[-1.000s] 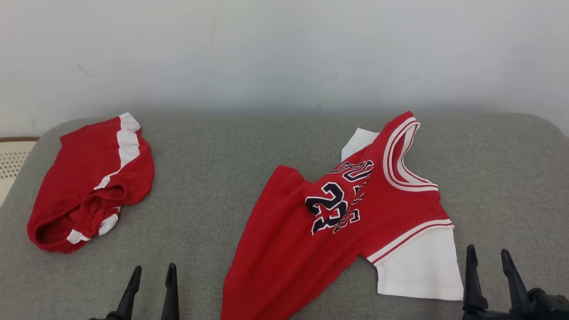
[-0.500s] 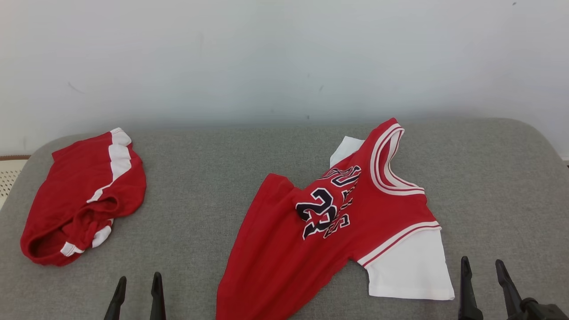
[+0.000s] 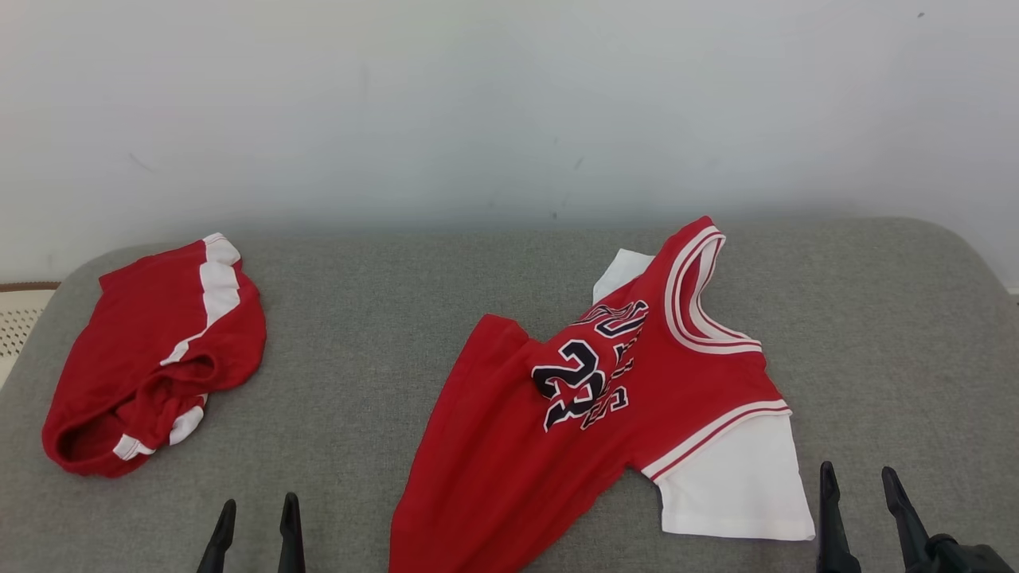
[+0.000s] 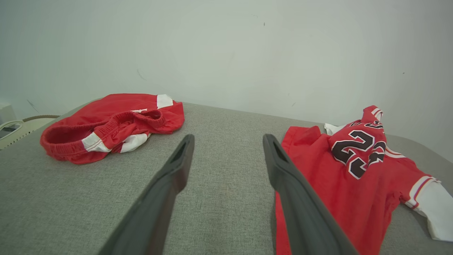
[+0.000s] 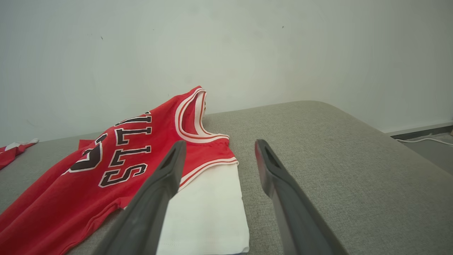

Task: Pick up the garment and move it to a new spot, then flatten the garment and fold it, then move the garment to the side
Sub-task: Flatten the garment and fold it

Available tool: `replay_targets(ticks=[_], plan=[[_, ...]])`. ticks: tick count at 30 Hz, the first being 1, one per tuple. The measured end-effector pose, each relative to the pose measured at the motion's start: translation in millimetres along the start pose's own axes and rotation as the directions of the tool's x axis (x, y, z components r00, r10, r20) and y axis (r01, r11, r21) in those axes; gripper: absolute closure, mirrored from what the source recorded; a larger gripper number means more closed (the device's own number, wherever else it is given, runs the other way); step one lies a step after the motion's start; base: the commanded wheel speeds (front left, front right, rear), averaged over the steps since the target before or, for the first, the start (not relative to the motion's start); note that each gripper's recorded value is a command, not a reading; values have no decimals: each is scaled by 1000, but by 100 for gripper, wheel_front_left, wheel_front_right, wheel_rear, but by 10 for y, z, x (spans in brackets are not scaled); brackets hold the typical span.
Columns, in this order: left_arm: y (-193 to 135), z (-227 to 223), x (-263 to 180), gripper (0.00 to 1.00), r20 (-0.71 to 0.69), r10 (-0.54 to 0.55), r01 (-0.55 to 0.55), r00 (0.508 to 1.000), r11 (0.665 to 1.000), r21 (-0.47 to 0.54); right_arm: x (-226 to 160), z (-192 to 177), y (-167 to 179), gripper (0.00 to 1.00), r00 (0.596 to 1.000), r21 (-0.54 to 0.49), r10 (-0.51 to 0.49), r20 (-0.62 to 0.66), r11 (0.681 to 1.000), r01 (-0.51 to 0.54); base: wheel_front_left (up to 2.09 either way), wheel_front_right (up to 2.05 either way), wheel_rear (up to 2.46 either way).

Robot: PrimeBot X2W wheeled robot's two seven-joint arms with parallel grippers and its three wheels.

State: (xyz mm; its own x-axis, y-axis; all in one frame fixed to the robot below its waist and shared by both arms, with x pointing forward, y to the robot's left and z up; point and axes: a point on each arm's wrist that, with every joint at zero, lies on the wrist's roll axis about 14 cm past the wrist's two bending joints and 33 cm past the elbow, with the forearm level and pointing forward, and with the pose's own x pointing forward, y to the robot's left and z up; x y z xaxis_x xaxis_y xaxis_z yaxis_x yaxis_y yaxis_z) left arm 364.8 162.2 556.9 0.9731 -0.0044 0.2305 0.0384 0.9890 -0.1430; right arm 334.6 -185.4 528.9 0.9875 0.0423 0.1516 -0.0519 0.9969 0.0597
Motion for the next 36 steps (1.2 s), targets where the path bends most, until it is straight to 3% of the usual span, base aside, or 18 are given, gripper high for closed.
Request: replay_targets(ticks=[18, 30, 36], plan=[[0, -49, -29, 0, -16, -1, 1, 1000, 1000, 1, -10, -47, -2, 0, 1000, 3, -2, -16, 1000, 2, 0, 0, 0], [-488, -528, -231, 0, -171, -192, 185, 966, 981, -57, -34, -394, -161, 0, 987, 7, -43, -153, 999, 45, 0, 0, 0], [-714, -895, -439, 0, -289, -271, 248, 918, 962, -113, -57, -737, -237, 0, 958, 8, -58, -280, 998, 63, 0, 0, 0]])
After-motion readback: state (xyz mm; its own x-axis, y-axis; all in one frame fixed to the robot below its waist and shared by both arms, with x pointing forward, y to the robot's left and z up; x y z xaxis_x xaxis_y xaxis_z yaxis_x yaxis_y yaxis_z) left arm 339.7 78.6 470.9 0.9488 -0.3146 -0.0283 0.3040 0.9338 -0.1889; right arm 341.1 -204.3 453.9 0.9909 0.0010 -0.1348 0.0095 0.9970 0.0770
